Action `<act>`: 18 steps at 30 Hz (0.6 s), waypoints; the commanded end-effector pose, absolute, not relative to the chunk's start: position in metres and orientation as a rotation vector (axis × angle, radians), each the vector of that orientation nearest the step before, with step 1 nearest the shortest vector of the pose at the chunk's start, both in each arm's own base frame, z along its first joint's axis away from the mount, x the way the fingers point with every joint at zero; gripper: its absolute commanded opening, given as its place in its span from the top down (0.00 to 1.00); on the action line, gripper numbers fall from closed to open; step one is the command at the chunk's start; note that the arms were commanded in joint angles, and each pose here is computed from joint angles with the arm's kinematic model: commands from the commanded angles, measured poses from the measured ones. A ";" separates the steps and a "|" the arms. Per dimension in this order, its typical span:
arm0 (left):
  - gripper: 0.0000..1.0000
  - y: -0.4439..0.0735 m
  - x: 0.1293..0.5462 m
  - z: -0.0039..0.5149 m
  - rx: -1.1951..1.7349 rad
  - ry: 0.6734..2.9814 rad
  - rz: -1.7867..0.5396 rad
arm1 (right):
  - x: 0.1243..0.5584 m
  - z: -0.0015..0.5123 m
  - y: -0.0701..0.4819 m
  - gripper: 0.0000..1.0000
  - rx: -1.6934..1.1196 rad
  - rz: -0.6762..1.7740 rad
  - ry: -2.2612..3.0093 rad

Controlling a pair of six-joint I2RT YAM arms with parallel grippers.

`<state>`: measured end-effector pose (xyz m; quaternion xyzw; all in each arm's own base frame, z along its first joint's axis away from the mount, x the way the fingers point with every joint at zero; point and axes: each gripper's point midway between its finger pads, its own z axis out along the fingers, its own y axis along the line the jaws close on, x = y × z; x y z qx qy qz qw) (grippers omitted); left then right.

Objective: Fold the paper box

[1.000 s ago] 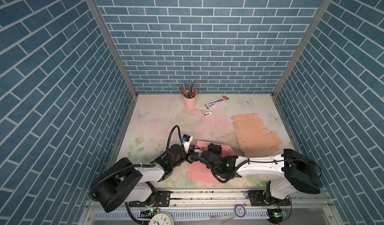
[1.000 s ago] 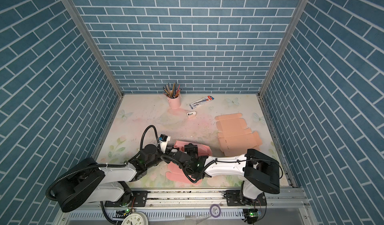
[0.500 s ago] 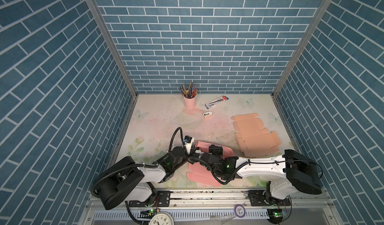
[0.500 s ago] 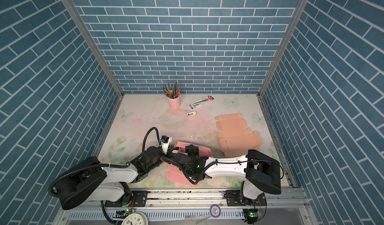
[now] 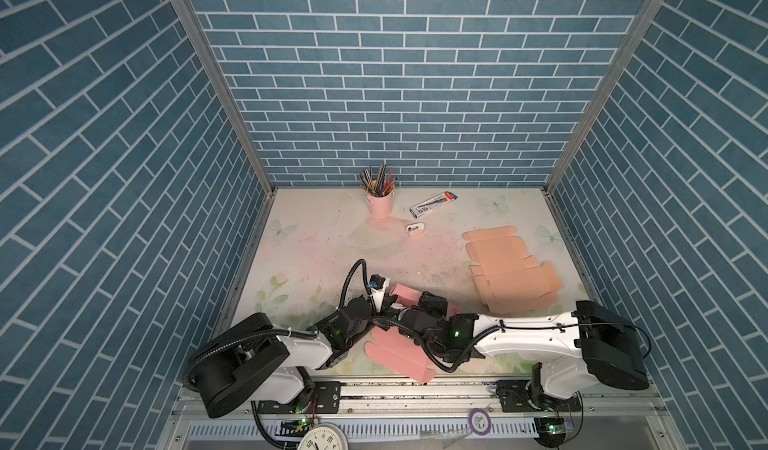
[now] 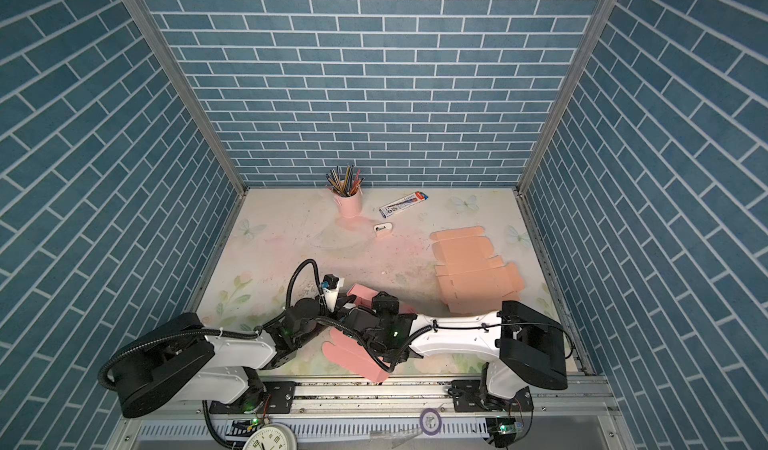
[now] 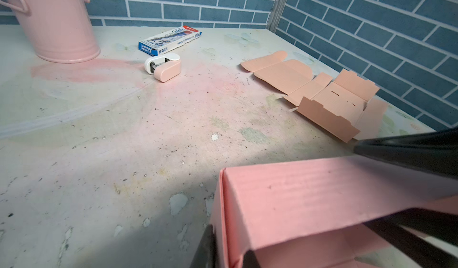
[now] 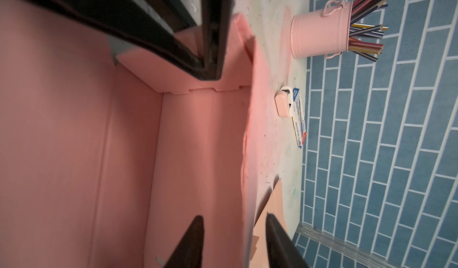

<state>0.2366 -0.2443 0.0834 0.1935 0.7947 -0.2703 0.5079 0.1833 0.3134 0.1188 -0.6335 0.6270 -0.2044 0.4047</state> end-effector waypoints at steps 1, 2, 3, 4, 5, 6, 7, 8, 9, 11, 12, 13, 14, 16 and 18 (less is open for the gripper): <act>0.84 -0.244 0.234 0.091 0.477 1.877 -0.637 | 0.165 0.155 0.340 0.50 -1.403 -0.161 1.695; 0.84 -0.243 0.234 0.092 0.479 1.875 -0.630 | 0.163 0.157 0.341 0.49 -1.380 -0.118 1.715; 0.84 -0.242 0.234 0.092 0.480 1.874 -0.622 | 0.160 0.160 0.341 0.47 -1.358 -0.081 1.732; 0.84 -0.241 0.234 0.092 0.479 1.872 -0.616 | 0.158 0.161 0.342 0.46 -1.342 -0.047 1.748; 0.84 -0.240 0.234 0.092 0.481 1.872 -0.609 | 0.155 0.163 0.343 0.45 -1.322 -0.007 1.766; 0.84 -0.240 0.234 0.092 0.484 1.869 -0.607 | 0.151 0.165 0.345 0.44 -1.299 0.040 1.783; 0.84 -0.240 0.234 0.093 0.485 1.867 -0.607 | 0.148 0.168 0.347 0.44 -1.277 0.090 1.798; 0.84 -0.240 0.234 0.094 0.486 1.863 -0.605 | 0.144 0.172 0.350 0.44 -1.248 0.154 1.809; 0.84 -0.239 0.234 0.094 0.486 1.859 -0.600 | 0.141 0.178 0.354 0.44 -1.207 0.224 1.817; 0.84 -0.238 0.233 0.094 0.485 1.857 -0.593 | 0.139 0.200 0.360 0.46 -1.055 0.377 1.836; 0.84 -0.238 0.232 0.095 0.485 1.853 -0.590 | 0.136 0.210 0.365 0.46 -1.006 0.462 1.834; 0.84 -0.237 0.233 0.095 0.488 1.851 -0.582 | 0.134 0.221 0.369 0.47 -0.946 0.550 1.819; 0.84 -0.236 0.232 0.095 0.490 1.850 -0.570 | 0.134 0.229 0.371 0.47 -0.880 0.611 1.828; 0.84 -0.235 0.231 0.096 0.494 1.844 -0.557 | 0.139 0.235 0.368 0.47 -0.788 0.659 1.861; 0.84 -0.234 0.231 0.098 0.494 1.837 -0.551 | 0.147 0.233 0.363 0.46 -0.735 0.677 1.919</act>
